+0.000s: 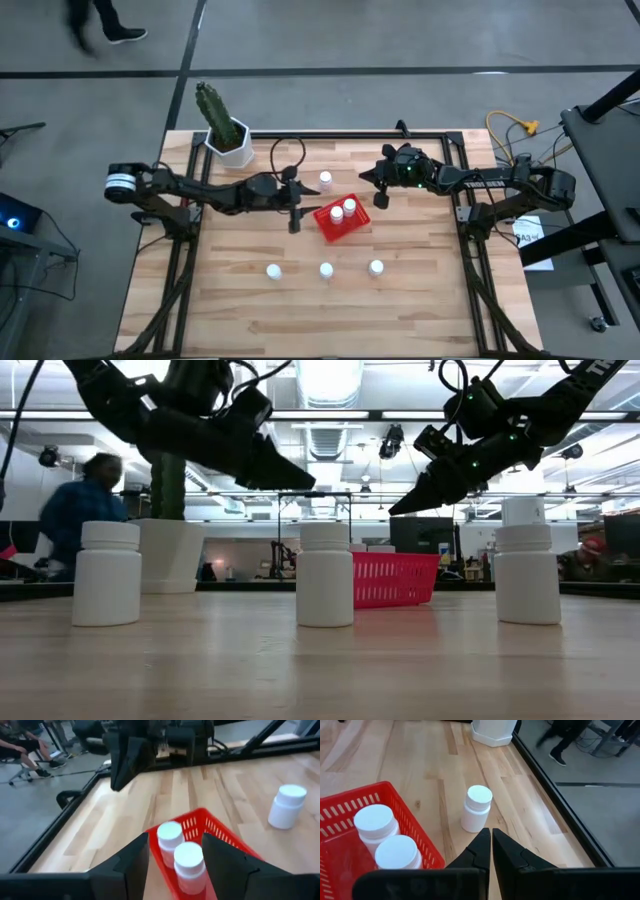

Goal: Pick and place pill bottles into a basket
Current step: Put the white pill bottle into the red bin

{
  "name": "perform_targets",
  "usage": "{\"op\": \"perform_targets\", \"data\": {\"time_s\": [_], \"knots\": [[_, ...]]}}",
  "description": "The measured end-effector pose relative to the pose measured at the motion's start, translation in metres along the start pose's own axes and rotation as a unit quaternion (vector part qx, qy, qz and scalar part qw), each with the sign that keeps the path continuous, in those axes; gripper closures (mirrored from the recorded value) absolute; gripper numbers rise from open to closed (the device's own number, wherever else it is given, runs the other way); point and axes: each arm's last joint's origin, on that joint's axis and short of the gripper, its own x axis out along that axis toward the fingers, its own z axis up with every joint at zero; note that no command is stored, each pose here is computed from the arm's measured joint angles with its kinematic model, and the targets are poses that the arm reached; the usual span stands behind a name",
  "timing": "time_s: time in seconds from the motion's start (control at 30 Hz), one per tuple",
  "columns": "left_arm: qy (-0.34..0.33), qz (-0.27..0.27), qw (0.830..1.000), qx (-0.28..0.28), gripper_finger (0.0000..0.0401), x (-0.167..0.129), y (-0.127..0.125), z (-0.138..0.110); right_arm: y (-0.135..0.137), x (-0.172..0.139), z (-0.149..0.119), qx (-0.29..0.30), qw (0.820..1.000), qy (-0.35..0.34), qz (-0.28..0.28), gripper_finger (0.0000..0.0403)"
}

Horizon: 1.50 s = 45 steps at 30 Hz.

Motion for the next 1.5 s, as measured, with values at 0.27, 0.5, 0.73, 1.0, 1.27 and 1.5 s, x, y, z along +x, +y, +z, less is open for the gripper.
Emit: {"op": "perform_targets", "data": {"time_s": [0.27,0.5,0.73,1.0,1.27,1.5], "knots": [[0.033,0.036,0.999,0.001,0.0237,-0.004,0.021,-0.022,0.000,0.000,0.000,0.006,1.000,0.000,0.000,0.0394],[0.045,0.053,0.997,-0.017,0.0231,-0.009,0.050,-0.035,0.000,0.000,0.000,0.006,1.000,0.001,0.000,0.0394],[0.047,0.042,0.998,-0.026,0.0205,-0.013,0.063,-0.041,0.000,0.000,0.000,0.005,1.000,0.000,0.000,0.0394],[0.087,0.041,0.995,-0.036,0.0182,0.000,0.066,-0.072,0.000,0.000,0.001,0.004,1.000,-0.005,-0.001,0.0394],[0.078,0.003,0.996,-0.047,0.0166,0.023,0.070,-0.094,0.000,0.000,0.002,0.004,1.000,-0.012,-0.003,0.0394],[0.073,-0.010,0.996,-0.047,0.0165,0.033,0.073,-0.093,0.000,0.000,0.002,0.013,1.000,-0.013,-0.003,0.0394]]}}
